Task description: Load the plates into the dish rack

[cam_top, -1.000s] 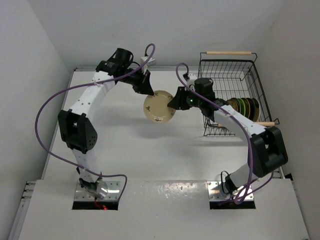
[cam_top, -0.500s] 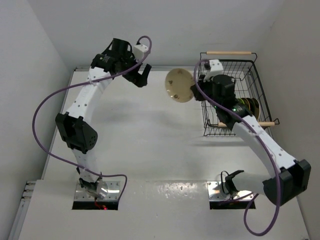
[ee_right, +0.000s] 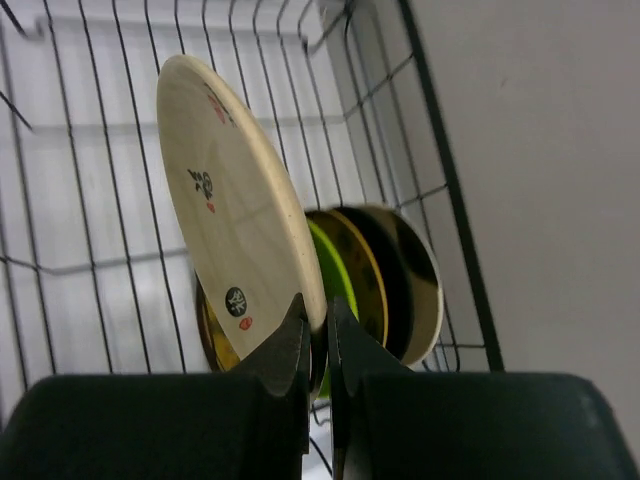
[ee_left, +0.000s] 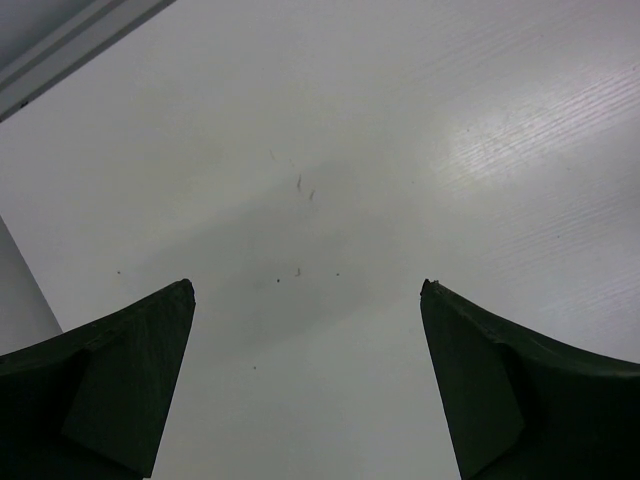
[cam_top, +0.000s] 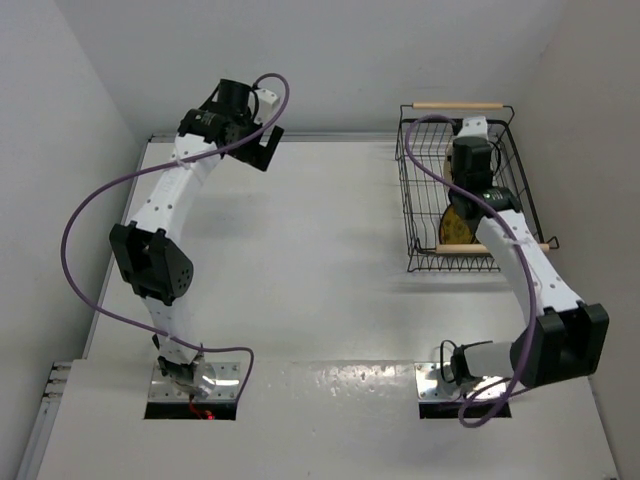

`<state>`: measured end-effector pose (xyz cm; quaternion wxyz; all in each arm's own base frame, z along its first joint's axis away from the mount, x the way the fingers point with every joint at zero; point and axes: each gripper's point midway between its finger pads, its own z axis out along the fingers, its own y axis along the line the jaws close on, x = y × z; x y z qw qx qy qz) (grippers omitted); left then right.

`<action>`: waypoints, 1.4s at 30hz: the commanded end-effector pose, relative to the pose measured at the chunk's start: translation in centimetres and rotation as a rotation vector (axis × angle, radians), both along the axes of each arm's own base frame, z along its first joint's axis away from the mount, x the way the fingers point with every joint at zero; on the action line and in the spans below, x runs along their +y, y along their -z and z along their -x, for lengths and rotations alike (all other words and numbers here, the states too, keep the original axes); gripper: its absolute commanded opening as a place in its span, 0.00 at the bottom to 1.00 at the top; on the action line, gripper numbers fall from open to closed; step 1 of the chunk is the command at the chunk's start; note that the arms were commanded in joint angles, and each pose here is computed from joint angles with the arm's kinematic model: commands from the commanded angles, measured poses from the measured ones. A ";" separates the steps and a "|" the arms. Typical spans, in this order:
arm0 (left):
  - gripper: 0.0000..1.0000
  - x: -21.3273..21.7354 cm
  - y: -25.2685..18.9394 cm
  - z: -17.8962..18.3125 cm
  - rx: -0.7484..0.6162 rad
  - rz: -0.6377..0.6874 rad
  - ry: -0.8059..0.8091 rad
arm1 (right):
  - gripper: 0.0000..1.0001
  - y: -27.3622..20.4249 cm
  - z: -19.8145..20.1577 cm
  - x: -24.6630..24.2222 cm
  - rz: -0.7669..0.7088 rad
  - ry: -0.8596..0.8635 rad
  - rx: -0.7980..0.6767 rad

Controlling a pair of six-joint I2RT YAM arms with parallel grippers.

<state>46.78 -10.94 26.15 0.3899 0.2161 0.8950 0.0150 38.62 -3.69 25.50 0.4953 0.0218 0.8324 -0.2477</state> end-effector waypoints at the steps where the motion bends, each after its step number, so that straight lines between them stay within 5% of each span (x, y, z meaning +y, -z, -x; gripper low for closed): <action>1: 1.00 0.4 -0.2 0.0 -0.015 -0.011 -0.025 | 0.00 4.2 0.5 -0.2 -0.044 -0.016 0.134; 9: 1.00 1.1 1.0 0.2 0.014 -0.026 -0.040 | 0.00 11.5 1.7 -0.4 -0.092 -0.012 0.355; 18: 1.00 1.3 1.3 0.2 0.020 -0.041 -0.040 | 0.00 13.9 2.4 -0.2 -0.124 0.027 0.467; 25: 1.00 1.5 0.9 0.3 0.009 -0.052 -0.040 | 0.57 11.7 1.7 0.3 -0.159 0.028 0.443; 30: 1.00 1.7 0.9 0.3 0.007 -0.059 -0.048 | 0.82 4.9 1.0 0.5 -0.197 -0.016 0.219; 32: 1.00 1.9 0.8 0.3 0.004 -0.072 -0.048 | 1.00 1.3 1.5 0.4 -0.227 -0.039 0.101; 39: 1.00 2.2 0.4 0.6 -0.004 -0.078 -0.057 | 1.00 -5.8 7.4 2.4 -0.479 -0.176 -0.307; 42: 1.00 2.3 1.0 1.0 0.012 -0.083 -0.056 | 1.00 -3.7 10.5 1.5 -0.502 -0.127 -0.345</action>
